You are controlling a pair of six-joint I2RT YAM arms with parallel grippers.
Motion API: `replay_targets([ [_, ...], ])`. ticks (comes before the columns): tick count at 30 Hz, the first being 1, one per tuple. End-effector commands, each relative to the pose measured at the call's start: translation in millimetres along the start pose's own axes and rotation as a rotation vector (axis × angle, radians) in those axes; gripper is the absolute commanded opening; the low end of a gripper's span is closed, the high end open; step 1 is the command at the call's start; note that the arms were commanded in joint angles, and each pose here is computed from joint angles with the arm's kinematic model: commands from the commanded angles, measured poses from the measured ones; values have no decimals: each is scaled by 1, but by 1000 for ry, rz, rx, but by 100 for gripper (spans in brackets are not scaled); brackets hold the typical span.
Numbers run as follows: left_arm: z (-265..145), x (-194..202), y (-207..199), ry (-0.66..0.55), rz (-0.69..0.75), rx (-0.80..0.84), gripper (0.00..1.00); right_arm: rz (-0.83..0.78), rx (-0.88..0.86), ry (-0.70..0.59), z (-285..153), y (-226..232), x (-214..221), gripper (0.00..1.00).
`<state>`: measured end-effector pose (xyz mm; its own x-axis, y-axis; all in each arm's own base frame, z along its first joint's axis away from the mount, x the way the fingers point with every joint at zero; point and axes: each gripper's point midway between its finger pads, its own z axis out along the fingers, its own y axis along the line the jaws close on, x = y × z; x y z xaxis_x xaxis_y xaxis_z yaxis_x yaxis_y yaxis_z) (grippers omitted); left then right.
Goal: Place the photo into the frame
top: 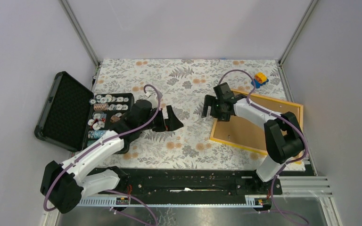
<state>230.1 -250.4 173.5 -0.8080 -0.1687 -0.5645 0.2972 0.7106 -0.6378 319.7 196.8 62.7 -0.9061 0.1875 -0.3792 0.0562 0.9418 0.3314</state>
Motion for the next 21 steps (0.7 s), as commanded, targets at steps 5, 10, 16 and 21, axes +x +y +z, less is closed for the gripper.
replay_targets([
  [5, -4, 22, 1, 9, -70, 72, 99, -32, 87, -71, 12, -2, -24, 97],
  [10, -3, 26, -7, 35, -65, 119, 99, -60, 179, -79, 21, -18, -29, 100],
  [16, -7, 24, -6, 24, -54, 105, 99, -60, 207, -70, 33, -23, -28, 100],
  [21, -10, 23, -5, 17, -60, 96, 99, -72, 145, -12, 52, -16, -15, 100],
])
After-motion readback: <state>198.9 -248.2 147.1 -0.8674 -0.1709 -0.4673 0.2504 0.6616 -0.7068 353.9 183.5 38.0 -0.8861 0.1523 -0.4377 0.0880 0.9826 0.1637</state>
